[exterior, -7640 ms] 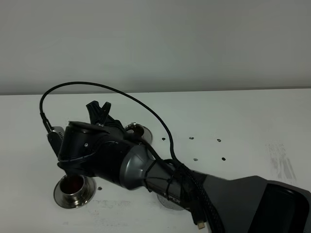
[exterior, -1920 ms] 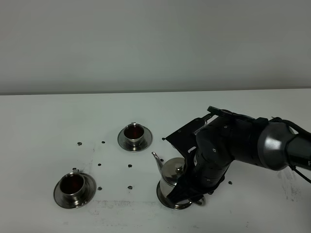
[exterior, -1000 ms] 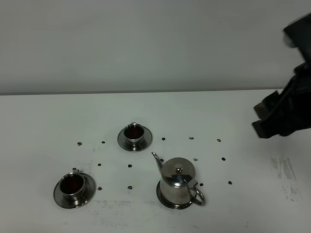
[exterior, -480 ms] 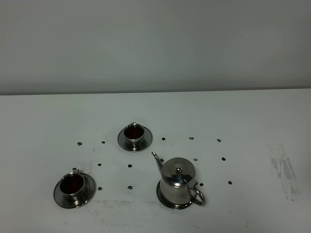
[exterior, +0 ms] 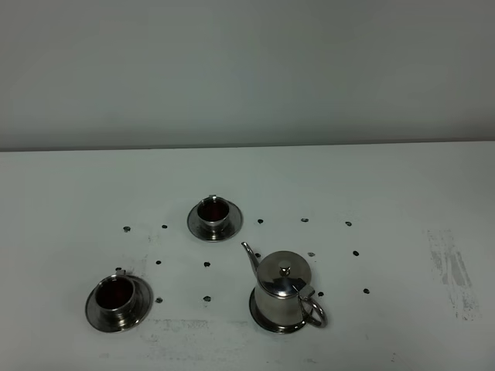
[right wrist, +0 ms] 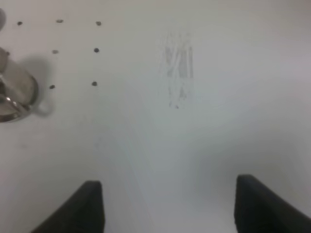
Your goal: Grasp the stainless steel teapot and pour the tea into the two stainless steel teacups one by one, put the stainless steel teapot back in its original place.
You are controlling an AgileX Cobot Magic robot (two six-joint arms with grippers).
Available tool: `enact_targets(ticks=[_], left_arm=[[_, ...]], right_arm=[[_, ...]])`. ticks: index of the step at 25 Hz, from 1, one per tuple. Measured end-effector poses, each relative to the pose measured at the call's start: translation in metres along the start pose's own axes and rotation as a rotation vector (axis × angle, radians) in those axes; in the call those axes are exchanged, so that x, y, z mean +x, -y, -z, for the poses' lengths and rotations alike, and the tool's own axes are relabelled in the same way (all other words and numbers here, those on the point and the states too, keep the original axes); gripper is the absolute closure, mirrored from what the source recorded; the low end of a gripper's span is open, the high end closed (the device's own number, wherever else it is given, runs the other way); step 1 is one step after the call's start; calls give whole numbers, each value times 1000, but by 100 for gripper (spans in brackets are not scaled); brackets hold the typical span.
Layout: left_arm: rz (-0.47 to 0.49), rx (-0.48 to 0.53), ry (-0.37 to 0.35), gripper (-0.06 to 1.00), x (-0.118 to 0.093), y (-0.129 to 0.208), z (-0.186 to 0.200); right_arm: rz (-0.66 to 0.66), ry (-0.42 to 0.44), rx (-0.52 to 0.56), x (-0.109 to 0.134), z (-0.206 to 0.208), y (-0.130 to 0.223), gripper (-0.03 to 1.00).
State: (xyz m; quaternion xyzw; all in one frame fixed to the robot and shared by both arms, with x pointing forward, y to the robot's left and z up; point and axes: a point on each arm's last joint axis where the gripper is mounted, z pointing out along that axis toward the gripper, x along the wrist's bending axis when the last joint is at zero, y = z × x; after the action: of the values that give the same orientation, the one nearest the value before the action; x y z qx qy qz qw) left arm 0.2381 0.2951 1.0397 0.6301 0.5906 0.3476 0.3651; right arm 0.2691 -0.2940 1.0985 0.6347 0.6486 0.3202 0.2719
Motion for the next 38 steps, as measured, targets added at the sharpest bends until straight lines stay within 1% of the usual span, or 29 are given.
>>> enact_targets(ticks=[8,15,24,31,38], left_arm=[[0,0,0,44,0,0,0],[0,0,0,44,0,0,0],[0,0,0,44,0,0,0],[0,0,0,44,0,0,0],[0,0,0,44,0,0,0]], right_arm=[[-7,39,-10,-5,-18,43,40],[1,46,-82,-5,-12,48,40],[2,46,-99,-5,-10,49,40],[5,44,-205,-5,3,60,40],[6,44,-210,-5,3,60,40]])
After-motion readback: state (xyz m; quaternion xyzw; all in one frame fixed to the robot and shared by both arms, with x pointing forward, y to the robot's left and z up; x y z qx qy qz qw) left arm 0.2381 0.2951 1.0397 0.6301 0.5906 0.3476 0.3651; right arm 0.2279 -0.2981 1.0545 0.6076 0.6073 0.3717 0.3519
